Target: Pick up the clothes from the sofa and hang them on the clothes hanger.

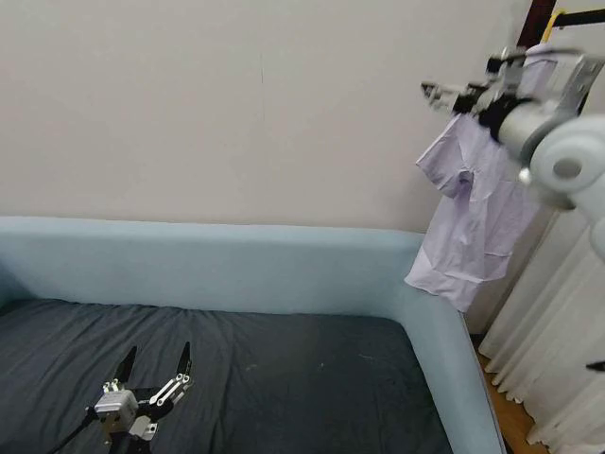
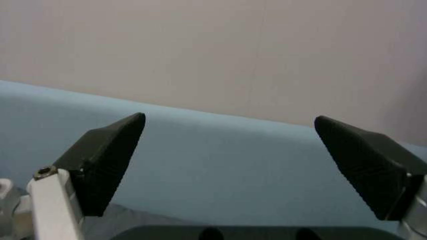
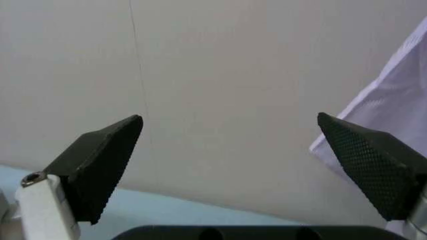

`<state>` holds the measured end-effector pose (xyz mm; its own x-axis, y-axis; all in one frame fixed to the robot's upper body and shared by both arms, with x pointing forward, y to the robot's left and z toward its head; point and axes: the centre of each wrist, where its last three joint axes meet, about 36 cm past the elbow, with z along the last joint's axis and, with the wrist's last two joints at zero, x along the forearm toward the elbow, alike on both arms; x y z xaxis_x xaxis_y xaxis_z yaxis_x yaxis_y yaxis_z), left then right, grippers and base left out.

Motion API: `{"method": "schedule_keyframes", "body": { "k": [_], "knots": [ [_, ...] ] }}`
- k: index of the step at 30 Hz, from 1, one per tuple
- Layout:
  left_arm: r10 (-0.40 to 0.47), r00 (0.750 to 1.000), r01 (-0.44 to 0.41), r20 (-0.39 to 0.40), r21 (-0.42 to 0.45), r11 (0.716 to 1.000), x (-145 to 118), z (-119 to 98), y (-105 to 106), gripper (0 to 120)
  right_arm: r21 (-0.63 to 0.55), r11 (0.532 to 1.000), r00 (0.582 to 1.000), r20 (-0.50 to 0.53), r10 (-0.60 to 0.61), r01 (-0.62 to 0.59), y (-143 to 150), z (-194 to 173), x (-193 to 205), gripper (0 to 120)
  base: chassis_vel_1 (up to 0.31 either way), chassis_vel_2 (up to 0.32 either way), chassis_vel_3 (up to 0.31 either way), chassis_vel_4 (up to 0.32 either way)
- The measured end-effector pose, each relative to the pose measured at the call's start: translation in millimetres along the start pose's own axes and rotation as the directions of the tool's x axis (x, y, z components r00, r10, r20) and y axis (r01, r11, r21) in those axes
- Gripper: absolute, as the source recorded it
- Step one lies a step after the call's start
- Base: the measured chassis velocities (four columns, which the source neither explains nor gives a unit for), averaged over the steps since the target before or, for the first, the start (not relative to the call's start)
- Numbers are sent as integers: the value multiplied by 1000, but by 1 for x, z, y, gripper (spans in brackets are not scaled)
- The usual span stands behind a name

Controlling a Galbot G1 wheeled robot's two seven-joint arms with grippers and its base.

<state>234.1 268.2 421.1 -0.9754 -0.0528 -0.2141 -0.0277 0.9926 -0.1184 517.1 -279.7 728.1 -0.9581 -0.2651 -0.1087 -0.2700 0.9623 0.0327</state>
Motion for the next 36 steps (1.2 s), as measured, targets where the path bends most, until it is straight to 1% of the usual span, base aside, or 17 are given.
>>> {"method": "schedule_keyframes", "body": {
  "k": [1,2,5,6,9,10,12,15,16,18,21,22,26,31,36],
  "knots": [
    [0,1000,0,0,0,1000,0,0,0,100,10,1000,1000,-1,3,-3,1,15,5,100,0,0,0,0],
    [0,1000,0,0,0,1000,0,0,0,100,10,1000,1000,-1,3,-3,1,15,5,100,0,0,0,0],
    [0,1000,0,0,0,1000,0,0,0,100,48,999,998,-55,15,-12,8,93,34,100,0,0,0,0],
    [0,1000,0,0,0,1000,0,0,0,100,48,999,998,-55,15,-12,8,93,34,100,0,0,0,0],
    [0,1000,0,0,0,1000,0,0,0,100,145,989,998,-51,25,-17,9,156,74,100,0,0,0,0],
    [0,1000,0,0,0,1000,0,0,0,100,145,989,998,-51,25,-17,9,156,74,100,0,0,0,0],
    [0,1000,0,0,0,1000,0,0,0,100,182,983,997,-60,43,-31,10,193,107,100,0,0,0,0],
    [0,1000,0,0,0,1000,0,0,0,100,223,968,993,3,117,-115,11,220,144,100,0,0,0,0],
    [0,1000,0,0,0,1000,0,0,0,100,223,968,993,3,117,-115,11,220,144,100,0,0,0,0],
    [0,1000,0,0,0,1000,0,0,0,100,216,964,987,-2,160,-156,18,236,174,100,0,0,0,0],
    [1,1000,-1,0,0,1000,0,0,0,100,201,961,981,5,194,-191,30,253,211,100,0,0,0,0],
    [1,1000,-1,0,0,1000,0,0,0,100,201,961,981,5,194,-191,30,253,211,100,0,0,0,0],
    [0,1000,0,0,0,1000,0,0,0,100,173,961,976,24,217,-218,45,260,240,100,0,0,0,0],
    [0,1000,0,0,0,1000,0,0,0,100,176,959,975,29,221,-222,55,265,255,100,0,0,0,0],
    [0,1000,0,0,0,1000,0,0,0,100,183,958,975,30,220,-222,57,266,256,100,0,0,0,0]
  ]
}}
